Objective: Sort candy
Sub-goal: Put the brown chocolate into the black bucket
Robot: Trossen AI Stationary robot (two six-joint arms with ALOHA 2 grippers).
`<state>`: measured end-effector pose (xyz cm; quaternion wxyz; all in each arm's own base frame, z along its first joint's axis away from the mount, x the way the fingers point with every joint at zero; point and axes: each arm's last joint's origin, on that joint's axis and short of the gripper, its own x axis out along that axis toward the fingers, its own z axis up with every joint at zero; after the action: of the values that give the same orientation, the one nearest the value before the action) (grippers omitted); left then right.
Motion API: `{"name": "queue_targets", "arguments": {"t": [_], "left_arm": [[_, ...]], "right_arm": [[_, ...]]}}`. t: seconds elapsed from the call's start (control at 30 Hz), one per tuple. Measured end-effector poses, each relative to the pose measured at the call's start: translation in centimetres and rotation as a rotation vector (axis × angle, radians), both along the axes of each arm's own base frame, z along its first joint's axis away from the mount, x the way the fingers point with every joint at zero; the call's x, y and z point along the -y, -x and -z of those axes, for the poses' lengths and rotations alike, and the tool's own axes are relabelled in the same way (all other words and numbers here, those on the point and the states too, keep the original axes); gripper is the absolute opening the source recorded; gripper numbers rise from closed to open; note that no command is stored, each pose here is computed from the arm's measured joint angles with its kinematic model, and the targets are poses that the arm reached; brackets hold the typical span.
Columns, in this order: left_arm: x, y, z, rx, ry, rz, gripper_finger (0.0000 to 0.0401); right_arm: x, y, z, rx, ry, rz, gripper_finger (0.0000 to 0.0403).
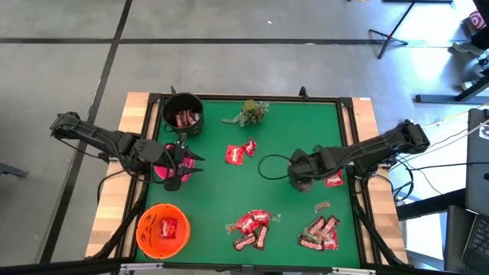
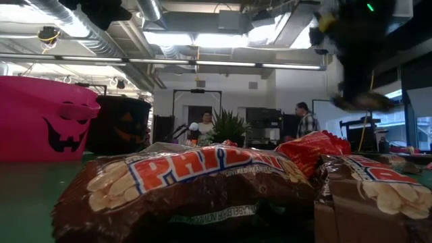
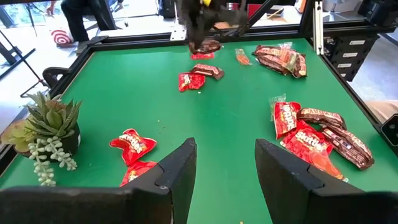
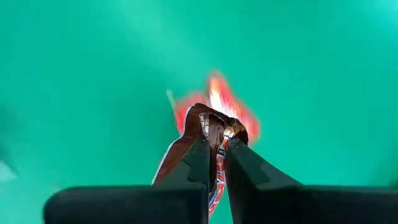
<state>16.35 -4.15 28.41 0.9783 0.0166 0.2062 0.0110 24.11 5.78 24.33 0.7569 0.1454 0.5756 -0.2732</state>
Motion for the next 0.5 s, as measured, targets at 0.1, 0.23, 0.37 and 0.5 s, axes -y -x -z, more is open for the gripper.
{"name": "queue_targets", "arguments": {"t": [0.1,0.23,0.37,0.5], "left_arm": [[0.0,-0.1,-0.2,0.019,0.000,-0.006,0.0153],[-0.1,-0.4,-1.0,0.114,0.010,-0.049,0.0153],[-0.2,-1.3,-1.6,0.192,-0.029,-0.044,0.0161],[-0.6,-2.8,-1.6,0.234,-0.023,-0.050,0.0186]], "right_arm": [[-0.2,-1.8,-2.8,0.175,0.097,-0.076,0.0025],[-0.5,-4.1,-6.3,0.416,0.210,-0.183,0.0038],[-0.7,-6.1,-8.7,0.634,0.285,-0.302,0.0037],[-0.2,-7.3,-10.3,0.796,0.345,-0.349,0.0031]]}}
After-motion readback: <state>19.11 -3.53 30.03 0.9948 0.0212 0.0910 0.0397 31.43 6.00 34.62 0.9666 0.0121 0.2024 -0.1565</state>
